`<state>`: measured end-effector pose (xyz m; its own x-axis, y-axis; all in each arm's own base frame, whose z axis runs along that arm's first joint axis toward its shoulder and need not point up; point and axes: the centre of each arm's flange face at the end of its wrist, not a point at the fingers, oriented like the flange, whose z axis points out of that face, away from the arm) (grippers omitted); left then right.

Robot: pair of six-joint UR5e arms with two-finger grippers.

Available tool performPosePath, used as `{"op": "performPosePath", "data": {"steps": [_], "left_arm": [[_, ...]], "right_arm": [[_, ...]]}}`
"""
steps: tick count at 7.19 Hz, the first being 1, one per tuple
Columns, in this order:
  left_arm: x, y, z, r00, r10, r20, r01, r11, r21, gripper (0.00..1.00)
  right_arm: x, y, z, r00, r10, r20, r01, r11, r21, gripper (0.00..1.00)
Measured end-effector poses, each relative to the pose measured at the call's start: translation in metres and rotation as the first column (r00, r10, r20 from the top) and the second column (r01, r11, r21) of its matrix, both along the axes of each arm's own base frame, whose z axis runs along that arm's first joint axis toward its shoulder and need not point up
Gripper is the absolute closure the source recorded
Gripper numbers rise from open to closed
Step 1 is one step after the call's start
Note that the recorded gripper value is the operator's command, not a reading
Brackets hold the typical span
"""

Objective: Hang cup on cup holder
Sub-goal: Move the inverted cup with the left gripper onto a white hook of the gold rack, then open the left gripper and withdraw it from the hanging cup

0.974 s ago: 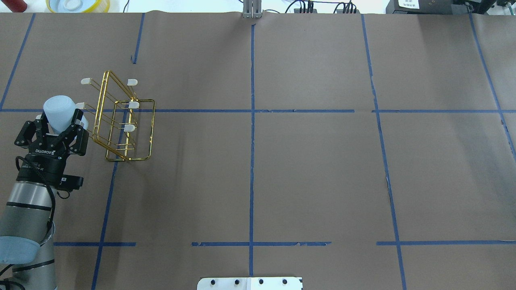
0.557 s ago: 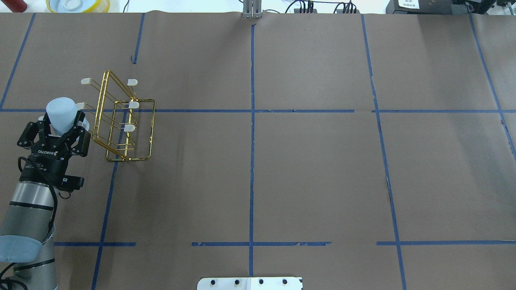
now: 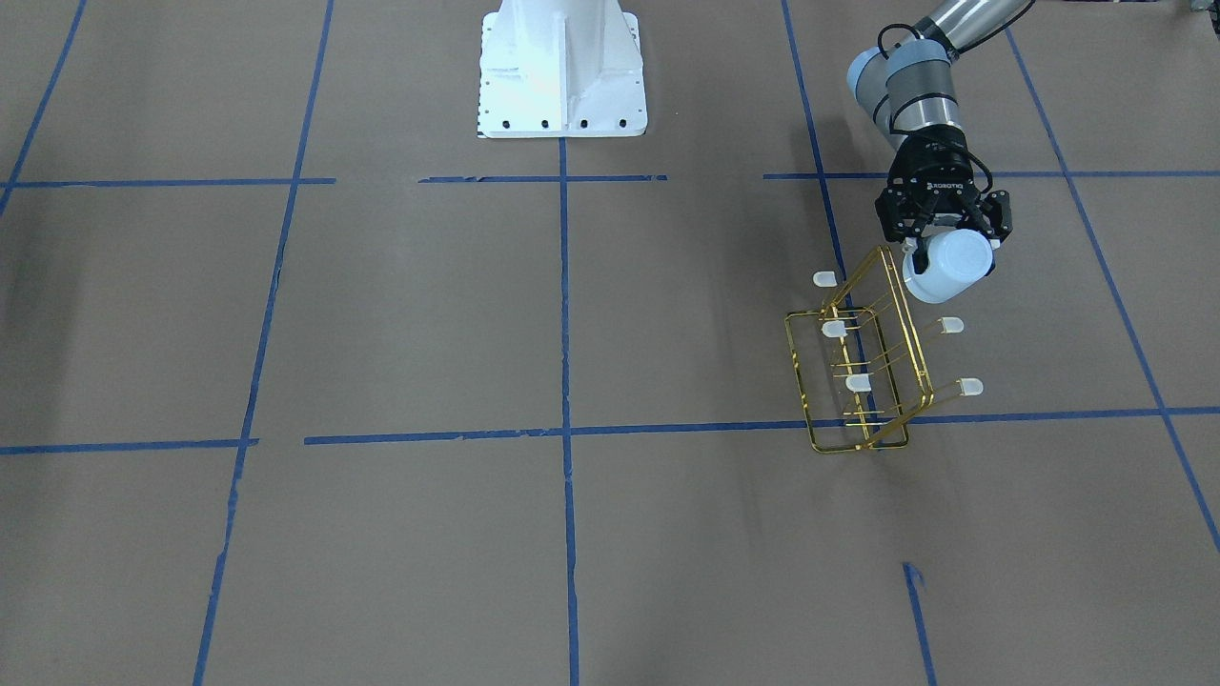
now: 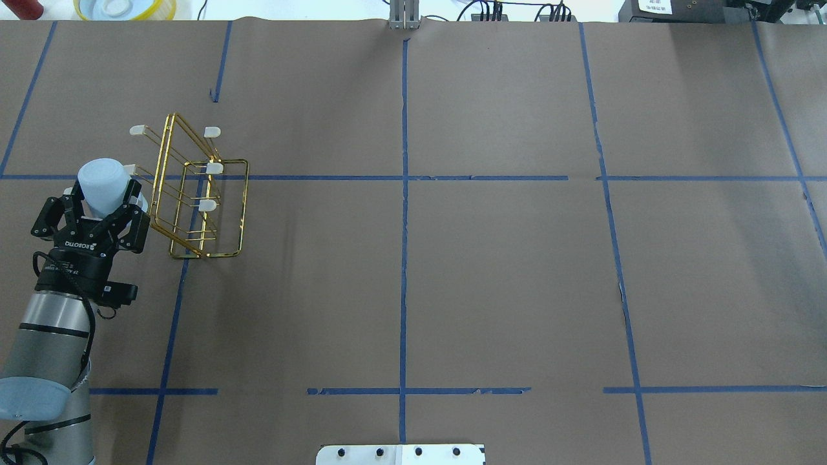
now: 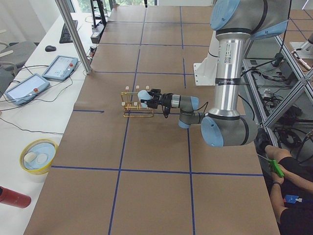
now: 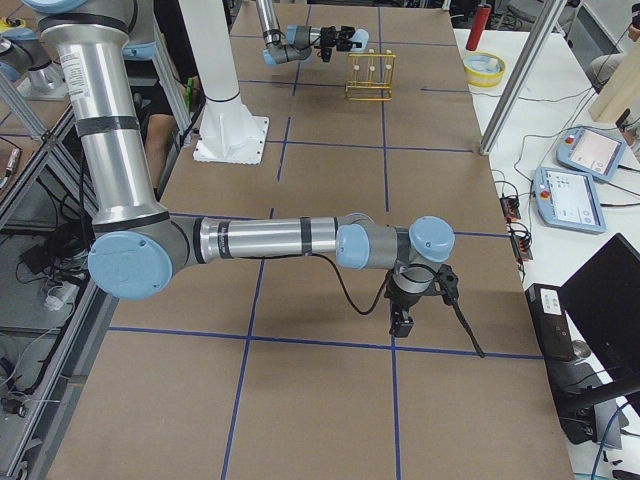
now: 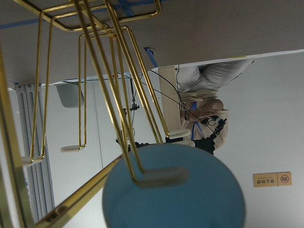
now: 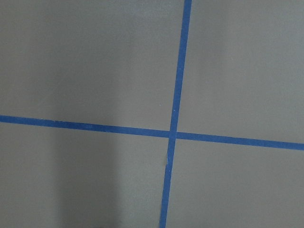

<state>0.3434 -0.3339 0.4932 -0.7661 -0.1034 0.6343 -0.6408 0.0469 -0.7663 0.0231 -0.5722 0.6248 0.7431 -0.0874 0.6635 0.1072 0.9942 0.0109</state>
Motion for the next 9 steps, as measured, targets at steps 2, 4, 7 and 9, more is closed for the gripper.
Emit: {"op": "performPosePath", "data": {"steps": [2, 4, 7, 9], "left_arm": [[-0.001, 0.000, -0.004, 1.000, 0.000, -0.009, 0.000, 1.000, 0.003, 0.00], [-0.007, -0.001, -0.018, 1.000, 0.004, -0.016, -0.004, 1.000, 0.018, 0.00], [-0.041, -0.002, -0.035, 0.996, 0.019, 0.091, -0.025, 0.998, 0.063, 0.00], [-0.057, 0.003, -0.023, 0.967, 0.017, 0.253, -0.039, 0.996, 0.082, 0.00]], "right_arm": [[0.000, 0.000, 0.000, 1.000, 0.000, 0.000, 0.000, 1.000, 0.000, 0.00], [0.000, 0.000, 0.000, 1.000, 0.001, 0.000, -0.001, 1.000, 0.000, 0.00], [0.000, 0.000, 0.000, 1.000, 0.000, 0.000, 0.000, 1.000, 0.000, 0.00], [0.000, 0.000, 0.000, 1.000, 0.000, 0.000, 0.000, 1.000, 0.000, 0.00]]}}
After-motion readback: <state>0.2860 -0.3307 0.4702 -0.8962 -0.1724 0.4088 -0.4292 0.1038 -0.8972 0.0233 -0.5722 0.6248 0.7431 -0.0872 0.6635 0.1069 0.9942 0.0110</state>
